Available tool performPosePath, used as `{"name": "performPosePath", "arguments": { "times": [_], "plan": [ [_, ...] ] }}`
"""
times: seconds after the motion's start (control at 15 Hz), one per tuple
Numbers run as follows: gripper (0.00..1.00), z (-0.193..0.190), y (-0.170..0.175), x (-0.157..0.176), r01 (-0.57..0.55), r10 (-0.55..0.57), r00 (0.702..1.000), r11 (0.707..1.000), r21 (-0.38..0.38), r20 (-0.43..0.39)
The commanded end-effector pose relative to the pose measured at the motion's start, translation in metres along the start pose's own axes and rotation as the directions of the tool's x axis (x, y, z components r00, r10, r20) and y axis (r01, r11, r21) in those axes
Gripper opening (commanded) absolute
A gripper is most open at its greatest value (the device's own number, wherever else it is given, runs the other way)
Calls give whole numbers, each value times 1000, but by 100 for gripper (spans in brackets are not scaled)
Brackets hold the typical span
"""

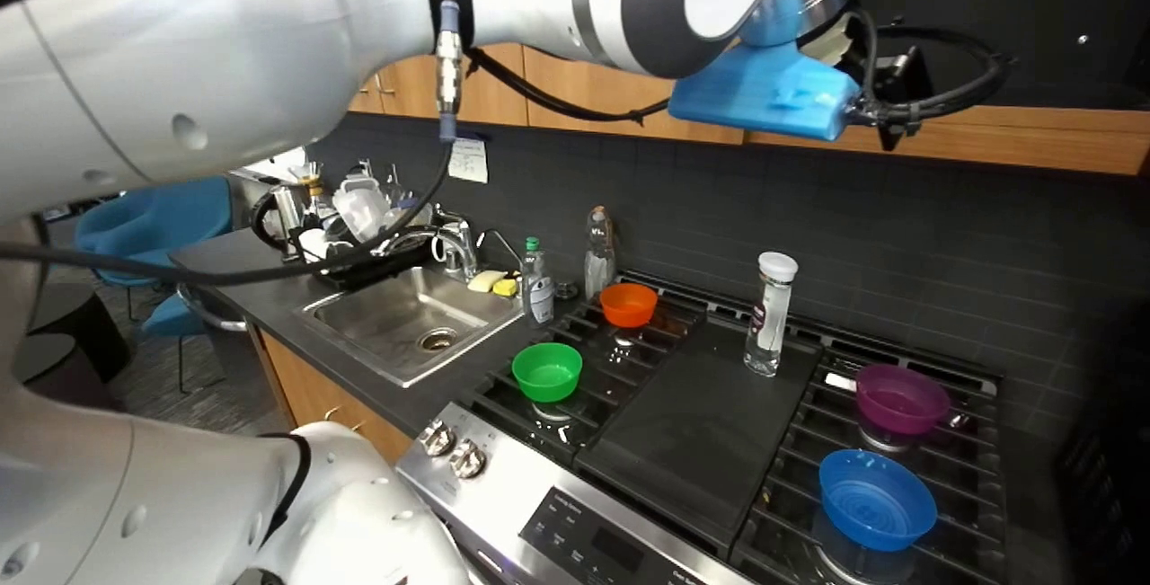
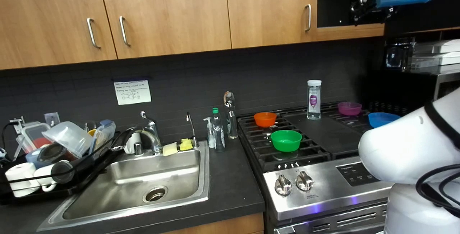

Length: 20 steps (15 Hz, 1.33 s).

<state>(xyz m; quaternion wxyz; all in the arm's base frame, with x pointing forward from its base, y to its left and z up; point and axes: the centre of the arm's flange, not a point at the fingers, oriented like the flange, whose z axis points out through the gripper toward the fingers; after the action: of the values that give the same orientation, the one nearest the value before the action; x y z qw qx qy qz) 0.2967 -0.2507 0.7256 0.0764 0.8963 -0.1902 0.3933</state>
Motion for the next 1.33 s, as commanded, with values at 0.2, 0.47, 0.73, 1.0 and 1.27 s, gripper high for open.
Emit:
{"name": "performPosePath", "arguments": {
  "times": [0.2,0.47,0.73,1.0,1.27],
  "plan": [
    [100,3,-38,-19,82,-73,997,945,316,-39],
    [100,22,-39,-6,124,-123,992,884,451,-32],
    [100,36,-35,8,157,-158,986,825,543,-45],
    [100,38,-32,17,214,-221,973,772,598,-64],
    [100,34,-35,21,246,-261,963,739,627,-70]
  ]
}}
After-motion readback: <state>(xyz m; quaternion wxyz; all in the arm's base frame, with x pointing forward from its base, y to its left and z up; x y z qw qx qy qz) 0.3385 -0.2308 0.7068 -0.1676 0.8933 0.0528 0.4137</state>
